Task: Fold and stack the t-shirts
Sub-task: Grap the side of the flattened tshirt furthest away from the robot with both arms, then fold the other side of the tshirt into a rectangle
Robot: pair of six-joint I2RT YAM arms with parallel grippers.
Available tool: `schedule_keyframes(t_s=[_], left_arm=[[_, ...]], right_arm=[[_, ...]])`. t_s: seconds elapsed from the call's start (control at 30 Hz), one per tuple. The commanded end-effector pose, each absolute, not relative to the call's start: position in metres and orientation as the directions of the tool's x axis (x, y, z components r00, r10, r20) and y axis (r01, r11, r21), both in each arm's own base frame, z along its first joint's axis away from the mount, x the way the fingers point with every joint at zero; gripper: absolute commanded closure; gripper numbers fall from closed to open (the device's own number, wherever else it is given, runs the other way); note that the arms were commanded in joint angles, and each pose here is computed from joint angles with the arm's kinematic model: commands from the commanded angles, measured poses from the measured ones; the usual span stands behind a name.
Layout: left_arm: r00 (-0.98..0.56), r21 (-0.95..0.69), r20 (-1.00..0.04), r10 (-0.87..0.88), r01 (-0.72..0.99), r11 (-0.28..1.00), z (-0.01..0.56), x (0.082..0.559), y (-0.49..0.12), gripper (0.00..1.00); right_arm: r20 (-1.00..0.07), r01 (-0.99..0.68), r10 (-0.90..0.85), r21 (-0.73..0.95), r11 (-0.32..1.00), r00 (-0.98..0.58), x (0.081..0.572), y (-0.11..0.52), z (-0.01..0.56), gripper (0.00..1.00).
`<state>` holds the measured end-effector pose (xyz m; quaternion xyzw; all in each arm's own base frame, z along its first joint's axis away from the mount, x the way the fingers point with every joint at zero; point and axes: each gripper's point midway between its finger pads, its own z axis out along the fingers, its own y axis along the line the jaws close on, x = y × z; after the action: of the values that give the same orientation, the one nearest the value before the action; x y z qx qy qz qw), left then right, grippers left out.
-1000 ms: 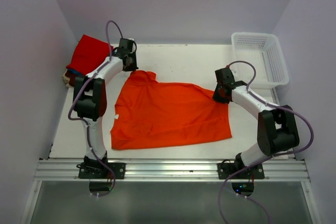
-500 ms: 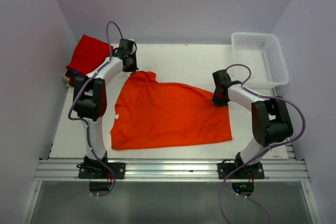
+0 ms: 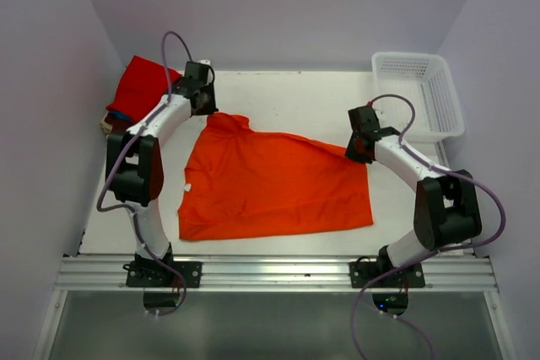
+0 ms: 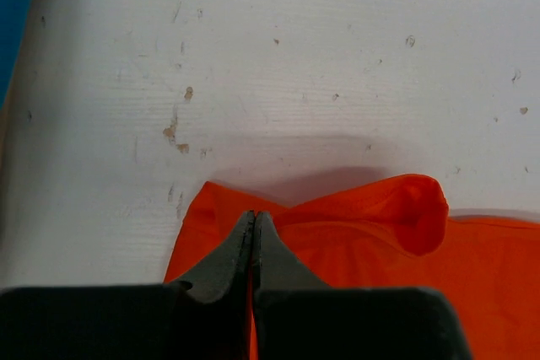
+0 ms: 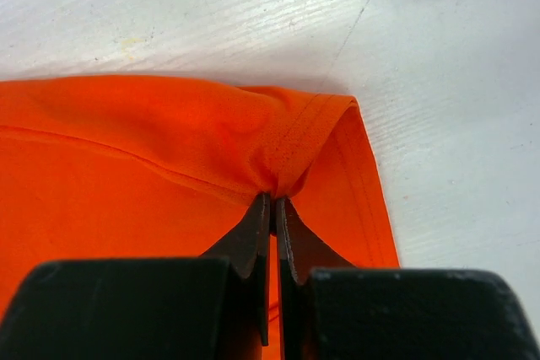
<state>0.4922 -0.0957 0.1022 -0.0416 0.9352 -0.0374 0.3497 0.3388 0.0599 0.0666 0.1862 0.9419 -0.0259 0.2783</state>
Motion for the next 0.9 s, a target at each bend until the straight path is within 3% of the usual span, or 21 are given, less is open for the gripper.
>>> schedule_keyframes(t_s=[0.0, 0.33, 0.87], left_arm=[[-0.699, -0.095, -0.707, -0.102, -0.050, 0.994, 0.134, 0.490, -0.090, 1.00], [-0.691, -0.104, -0.714, -0.112, -0.053, 0.993, 0.160, 0.444, -0.082, 1.00], [-0.776, -0.140, -0.616, -0.135, -0.061, 0.988, 0.116, 0.330, -0.071, 1.00]], right_arm=[[-0.578, 0.380, 0.329, 0.036, 0.924, -0.746, 0.347, 0.051, 0.086, 1.00], [-0.592, 0.401, 0.328, 0.008, 0.916, -0.736, 0.341, 0.041, 0.091, 1.00], [-0.581, 0.427, 0.339, -0.017, 0.904, -0.740, 0.331, 0.030, 0.088, 1.00]])
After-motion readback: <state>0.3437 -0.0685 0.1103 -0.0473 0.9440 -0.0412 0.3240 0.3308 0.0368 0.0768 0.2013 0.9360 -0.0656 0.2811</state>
